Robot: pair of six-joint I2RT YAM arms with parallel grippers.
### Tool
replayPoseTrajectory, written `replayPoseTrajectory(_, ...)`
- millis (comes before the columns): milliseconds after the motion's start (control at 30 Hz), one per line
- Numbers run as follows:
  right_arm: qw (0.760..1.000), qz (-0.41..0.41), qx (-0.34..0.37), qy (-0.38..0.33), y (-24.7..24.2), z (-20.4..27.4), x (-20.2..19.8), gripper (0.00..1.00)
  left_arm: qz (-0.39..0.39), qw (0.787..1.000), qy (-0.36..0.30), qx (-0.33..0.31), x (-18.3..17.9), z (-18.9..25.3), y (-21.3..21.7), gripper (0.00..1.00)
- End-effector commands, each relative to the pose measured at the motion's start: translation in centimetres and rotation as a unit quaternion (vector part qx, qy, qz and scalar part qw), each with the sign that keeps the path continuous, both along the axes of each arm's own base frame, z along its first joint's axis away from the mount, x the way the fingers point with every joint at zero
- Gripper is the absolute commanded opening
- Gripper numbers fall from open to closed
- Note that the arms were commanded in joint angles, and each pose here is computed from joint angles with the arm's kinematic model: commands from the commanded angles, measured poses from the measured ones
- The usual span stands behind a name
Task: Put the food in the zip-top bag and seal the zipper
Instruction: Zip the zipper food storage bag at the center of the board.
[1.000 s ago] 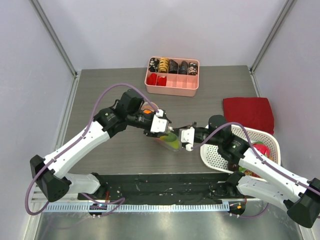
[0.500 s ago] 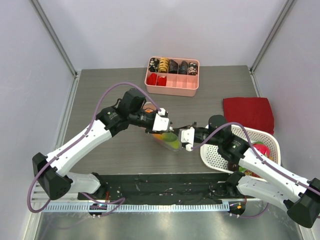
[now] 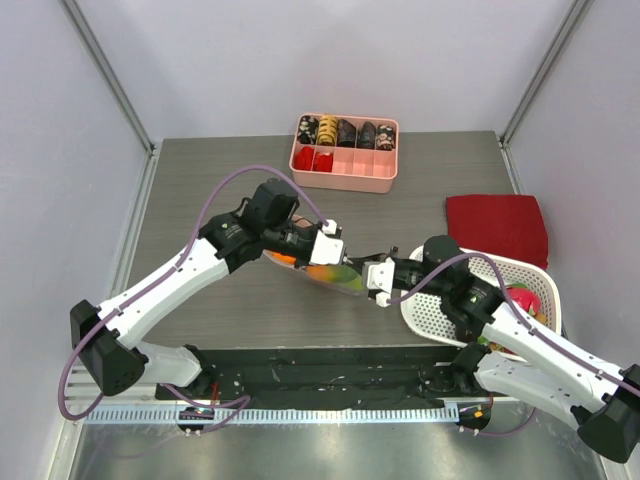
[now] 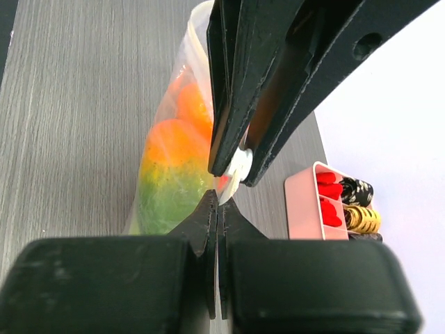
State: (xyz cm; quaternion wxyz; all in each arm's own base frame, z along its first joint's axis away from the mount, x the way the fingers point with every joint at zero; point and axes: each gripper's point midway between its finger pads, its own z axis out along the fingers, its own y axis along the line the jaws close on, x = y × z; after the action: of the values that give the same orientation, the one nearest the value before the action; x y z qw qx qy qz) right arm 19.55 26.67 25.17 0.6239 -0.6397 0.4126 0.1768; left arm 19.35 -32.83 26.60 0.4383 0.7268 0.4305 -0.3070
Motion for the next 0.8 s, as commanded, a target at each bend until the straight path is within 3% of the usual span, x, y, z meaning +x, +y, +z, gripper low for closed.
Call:
replayPoseTrajectory(0,0.999,0.003,0.036,-0.035,-0.2,2.4,-0.5,0.01,0.03,0.999,-0.034,0.004,1.6,0.2,1.0,0.04)
replayPoseTrajectory(767,0.997,-0.056,0.022,-0.056,-3.3,0.5,-0.3,0.01,0.138,0.988,-0.035,0.06,5.7,-1.5,8.8,0.05)
